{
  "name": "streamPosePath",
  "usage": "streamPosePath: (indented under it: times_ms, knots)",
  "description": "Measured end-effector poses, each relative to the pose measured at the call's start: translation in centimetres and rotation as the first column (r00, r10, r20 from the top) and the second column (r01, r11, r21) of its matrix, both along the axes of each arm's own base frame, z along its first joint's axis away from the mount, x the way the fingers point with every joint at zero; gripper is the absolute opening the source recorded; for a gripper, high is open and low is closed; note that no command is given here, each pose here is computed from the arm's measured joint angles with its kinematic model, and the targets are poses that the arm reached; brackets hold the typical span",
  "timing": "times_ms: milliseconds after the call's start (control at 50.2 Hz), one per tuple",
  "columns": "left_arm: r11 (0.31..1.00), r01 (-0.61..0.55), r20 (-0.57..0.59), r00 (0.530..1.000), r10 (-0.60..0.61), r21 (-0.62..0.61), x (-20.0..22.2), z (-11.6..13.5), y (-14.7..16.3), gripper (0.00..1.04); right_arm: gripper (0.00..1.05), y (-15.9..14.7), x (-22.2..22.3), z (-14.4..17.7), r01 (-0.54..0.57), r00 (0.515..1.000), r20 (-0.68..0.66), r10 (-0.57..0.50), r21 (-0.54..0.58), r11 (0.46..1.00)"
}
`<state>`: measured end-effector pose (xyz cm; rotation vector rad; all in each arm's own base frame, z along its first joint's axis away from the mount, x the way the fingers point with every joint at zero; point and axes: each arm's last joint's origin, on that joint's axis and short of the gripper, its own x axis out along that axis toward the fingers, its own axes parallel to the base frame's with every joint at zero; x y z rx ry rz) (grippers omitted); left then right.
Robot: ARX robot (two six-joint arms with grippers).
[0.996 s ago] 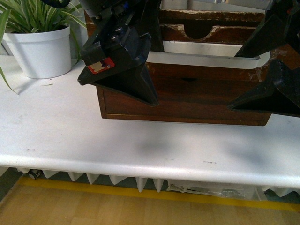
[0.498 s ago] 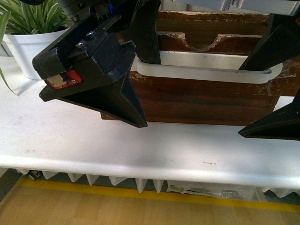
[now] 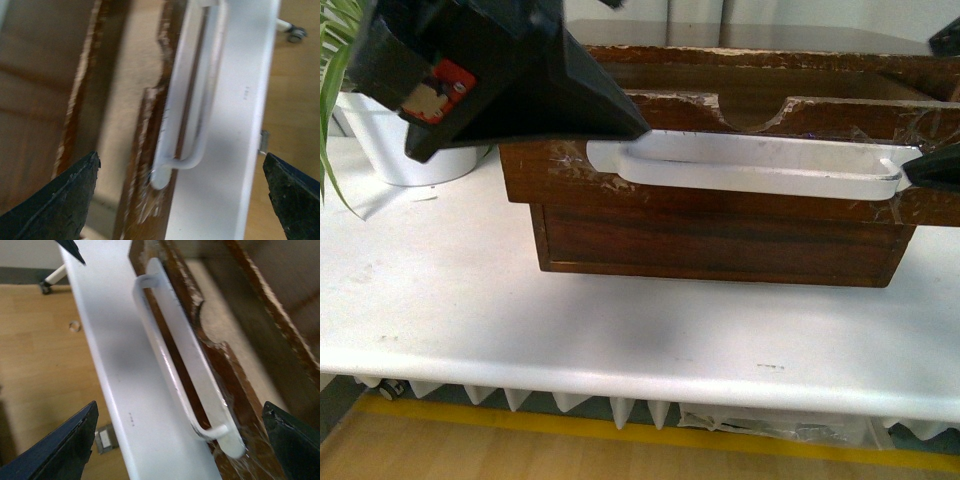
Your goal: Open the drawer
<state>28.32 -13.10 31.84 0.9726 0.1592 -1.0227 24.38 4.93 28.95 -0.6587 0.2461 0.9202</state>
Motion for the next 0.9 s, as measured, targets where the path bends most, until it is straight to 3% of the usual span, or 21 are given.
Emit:
streamPosePath:
  times_ms: [219, 279, 319, 418, 637, 737, 896]
  knots:
    - [0.945, -0.241, 0.141, 0.951, 0.275, -0.22, -2.5, -0.2, 3.6, 0.99, 0.96, -2.4, -2.7, -1.3, 0.2, 0.975, 0.066, -0.213, 0.164, 0.966]
    - [0.902, -0.318, 0.176, 0.909, 0.377, -0.292, -3.2, -0.4, 4.7, 0.99, 0.96, -2.8, -3.6, -1.8, 0.249, 0.961, 0.062, -0.268, 0.215, 0.944]
    - [0.835, -0.399, 0.186, 0.851, 0.491, -0.379, -4.1, -0.9, 5.9, 0.99, 0.96, -3.1, -4.6, -2.4, 0.292, 0.948, 0.048, -0.315, 0.26, 0.92]
    - [0.684, -0.522, 0.117, 0.745, 0.656, -0.51, -6.3, -2.8, 7.5, 0.99, 0.96, -3.7, -6.9, -4.1, 0.405, 0.903, -0.013, -0.429, 0.359, 0.841]
    - [0.471, -0.668, -0.089, 0.624, 0.776, -0.576, -11.7, -8.2, 8.5, 0.99, 0.96, -4.8, -9.8, -6.8, 0.542, 0.825, -0.125, -0.551, 0.45, 0.71]
    - [0.331, -0.738, -0.185, 0.521, 0.833, -0.588, -14.1, -10.0, 9.4, 0.99, 0.96, -5.1, -11.1, -7.9, 0.584, 0.798, -0.182, -0.574, 0.469, 0.663]
    - [0.241, -0.752, -0.258, 0.479, 0.839, -0.613, -15.9, -10.8, 10.2, 0.99, 0.96, -5.2, -12.1, -8.6, 0.608, 0.78, -0.219, -0.586, 0.486, 0.628]
